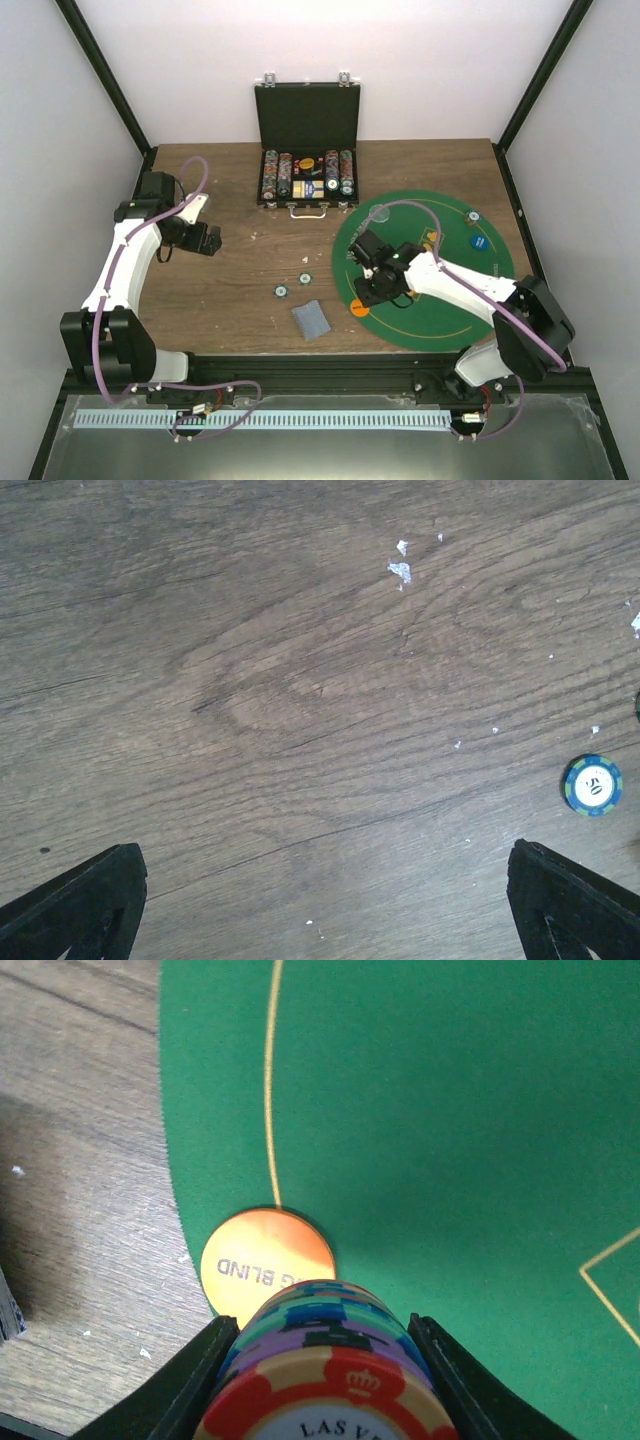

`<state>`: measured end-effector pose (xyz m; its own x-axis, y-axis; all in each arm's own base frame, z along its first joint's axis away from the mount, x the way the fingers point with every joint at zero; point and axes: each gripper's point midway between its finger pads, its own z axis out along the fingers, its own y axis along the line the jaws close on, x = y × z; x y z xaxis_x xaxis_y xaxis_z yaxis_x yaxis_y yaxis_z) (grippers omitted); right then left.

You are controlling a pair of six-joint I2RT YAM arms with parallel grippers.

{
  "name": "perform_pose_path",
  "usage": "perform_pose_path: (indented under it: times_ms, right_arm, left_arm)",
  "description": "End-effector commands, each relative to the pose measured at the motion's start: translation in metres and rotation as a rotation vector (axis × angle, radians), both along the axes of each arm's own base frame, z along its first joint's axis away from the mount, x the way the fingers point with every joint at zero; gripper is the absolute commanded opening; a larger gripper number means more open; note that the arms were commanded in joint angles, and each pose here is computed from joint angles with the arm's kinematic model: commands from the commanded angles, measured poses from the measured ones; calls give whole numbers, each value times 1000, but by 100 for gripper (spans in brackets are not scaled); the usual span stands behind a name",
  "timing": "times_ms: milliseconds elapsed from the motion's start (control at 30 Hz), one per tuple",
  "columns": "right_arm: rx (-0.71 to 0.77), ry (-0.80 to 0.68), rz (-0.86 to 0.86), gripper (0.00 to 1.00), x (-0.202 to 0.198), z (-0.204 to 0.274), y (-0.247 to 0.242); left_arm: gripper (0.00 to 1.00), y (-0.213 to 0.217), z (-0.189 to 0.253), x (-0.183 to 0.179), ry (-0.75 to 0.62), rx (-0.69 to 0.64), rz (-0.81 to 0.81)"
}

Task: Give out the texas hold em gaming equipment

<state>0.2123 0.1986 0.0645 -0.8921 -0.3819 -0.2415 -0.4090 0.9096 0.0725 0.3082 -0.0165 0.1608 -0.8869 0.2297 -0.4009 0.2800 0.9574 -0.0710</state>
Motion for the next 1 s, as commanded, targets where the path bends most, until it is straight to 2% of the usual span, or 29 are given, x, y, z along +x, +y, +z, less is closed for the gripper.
perform_pose_path:
  times_ms: [0, 333, 733, 967]
  right_arm:
    - [28, 20, -190, 1, -3, 3, -12]
    - [16, 98, -326, 1, -38, -19, -40]
    - [83, -25, -366, 1, -17, -28, -35]
    - [68, -15, -379, 1, -28, -42, -43]
  left_arm:
    - [100, -4, 11, 4, -28, -17, -14]
    - [100, -6, 8, 8, -14, -30, -26]
    - [100, -8, 6, 10, -5, -41, -35]
    - [100, -8, 6, 10, -6, -42, -37]
